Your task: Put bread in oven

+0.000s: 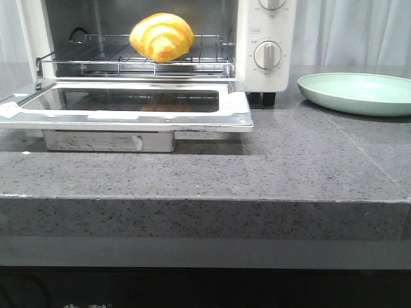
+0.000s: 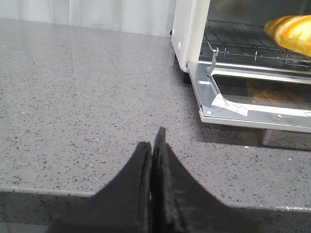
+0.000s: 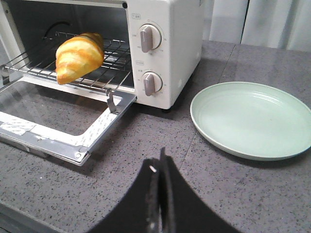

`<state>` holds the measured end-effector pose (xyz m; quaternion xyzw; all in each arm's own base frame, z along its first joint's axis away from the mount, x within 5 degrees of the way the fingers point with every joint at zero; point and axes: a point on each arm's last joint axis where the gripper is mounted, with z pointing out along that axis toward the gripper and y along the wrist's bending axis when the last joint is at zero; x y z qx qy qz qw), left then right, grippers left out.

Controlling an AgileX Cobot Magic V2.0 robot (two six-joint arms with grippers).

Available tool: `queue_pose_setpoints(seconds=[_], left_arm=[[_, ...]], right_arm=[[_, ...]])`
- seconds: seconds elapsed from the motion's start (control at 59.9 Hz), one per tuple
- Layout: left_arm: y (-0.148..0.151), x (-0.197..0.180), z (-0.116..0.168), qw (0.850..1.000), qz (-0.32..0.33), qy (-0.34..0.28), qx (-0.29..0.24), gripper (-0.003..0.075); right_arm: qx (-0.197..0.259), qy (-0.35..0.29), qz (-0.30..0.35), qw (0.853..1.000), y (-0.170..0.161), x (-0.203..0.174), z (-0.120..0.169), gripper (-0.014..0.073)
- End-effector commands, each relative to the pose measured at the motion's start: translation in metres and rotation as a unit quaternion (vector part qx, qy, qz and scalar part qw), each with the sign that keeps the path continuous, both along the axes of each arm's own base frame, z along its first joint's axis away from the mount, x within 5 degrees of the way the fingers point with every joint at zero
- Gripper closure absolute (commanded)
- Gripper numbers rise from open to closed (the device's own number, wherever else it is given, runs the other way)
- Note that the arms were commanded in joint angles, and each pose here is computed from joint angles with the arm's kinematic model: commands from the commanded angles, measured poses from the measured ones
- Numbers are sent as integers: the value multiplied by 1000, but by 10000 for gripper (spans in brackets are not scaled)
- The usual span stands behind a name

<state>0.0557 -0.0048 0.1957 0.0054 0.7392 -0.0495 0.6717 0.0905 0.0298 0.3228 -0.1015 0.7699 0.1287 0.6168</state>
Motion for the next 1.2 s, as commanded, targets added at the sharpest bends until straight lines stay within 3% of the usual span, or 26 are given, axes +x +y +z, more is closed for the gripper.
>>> queue_pose_setpoints(seconds=[0.0, 0.517, 0.651, 0.767, 0.951, 1.184], left_arm=[[0, -1, 5, 999, 2, -39, -8, 741], [0, -1, 5, 999, 2, -39, -8, 741], [0, -1, 5, 999, 2, -39, -8, 741], [0, -1, 5, 999, 2, -39, -8, 741], [0, -1, 5, 999, 2, -39, -8, 741], [0, -1, 5, 999, 2, -39, -8, 741]], right_arm=[[8, -32, -18, 999, -3, 1, 12, 662], [9, -42, -26, 999, -4, 2, 14, 662], [-18, -66, -47, 997, -9, -2, 13, 662], [-45, -77, -75, 993, -15, -11, 1, 662], [-10, -124, -126, 984, -24, -31, -27, 662], [-2, -149, -141, 979, -27, -36, -82, 662]])
